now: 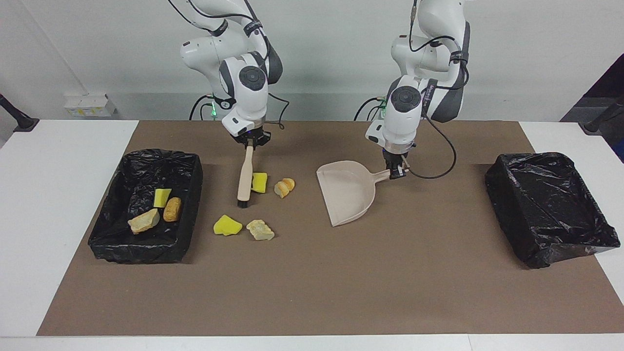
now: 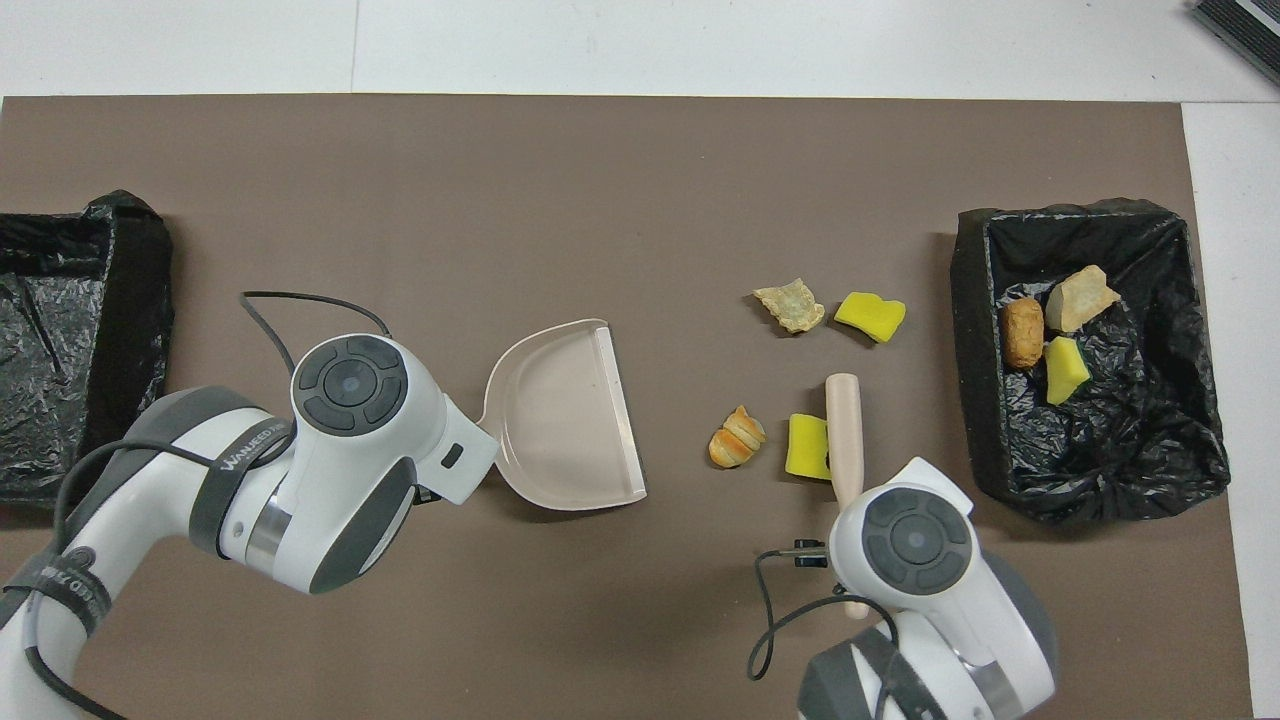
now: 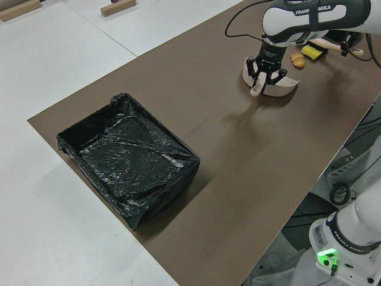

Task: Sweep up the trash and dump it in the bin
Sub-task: 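Sweep the crumbs and sponge into the dustpan with the right gripper's brush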

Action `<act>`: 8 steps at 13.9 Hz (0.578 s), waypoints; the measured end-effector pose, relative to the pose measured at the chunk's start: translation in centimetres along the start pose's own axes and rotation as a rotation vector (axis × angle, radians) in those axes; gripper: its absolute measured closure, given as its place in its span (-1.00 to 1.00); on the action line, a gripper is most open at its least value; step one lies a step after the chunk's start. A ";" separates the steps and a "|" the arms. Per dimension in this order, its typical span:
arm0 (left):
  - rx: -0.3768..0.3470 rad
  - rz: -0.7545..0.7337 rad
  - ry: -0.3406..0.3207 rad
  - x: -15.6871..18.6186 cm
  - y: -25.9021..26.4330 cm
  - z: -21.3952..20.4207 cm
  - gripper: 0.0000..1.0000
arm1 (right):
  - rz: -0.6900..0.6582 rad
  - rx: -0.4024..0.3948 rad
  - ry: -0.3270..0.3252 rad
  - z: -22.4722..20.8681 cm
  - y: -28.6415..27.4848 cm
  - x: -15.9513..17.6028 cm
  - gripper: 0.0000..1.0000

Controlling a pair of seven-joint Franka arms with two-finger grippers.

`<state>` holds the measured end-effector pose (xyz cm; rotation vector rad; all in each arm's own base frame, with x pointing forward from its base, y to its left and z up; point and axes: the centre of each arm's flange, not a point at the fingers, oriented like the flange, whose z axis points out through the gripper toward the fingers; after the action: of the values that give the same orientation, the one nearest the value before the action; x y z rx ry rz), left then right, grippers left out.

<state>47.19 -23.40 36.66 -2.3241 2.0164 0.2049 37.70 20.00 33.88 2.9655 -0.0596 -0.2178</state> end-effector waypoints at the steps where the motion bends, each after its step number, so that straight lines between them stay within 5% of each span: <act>1: -0.002 0.000 -0.001 -0.1 0.2 0.1 0.37 | 0.012 0.025 0.004 -0.1 -1.7 -0.2 0.47; 5: -0.007 0.012 -0.007 -0.2 1.3 0.6 0.37 | 0.071 0.154 -0.042 -1.4 -6.5 2.0 0.47; 8: 0.002 0.030 -0.007 0.3 2.0 0.7 0.37 | 0.059 0.219 -0.031 -1.4 -12.4 0.1 0.47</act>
<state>45.22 -23.88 36.04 -2.2895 2.0489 0.2122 38.34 32.44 33.13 3.1726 -0.1865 -0.2655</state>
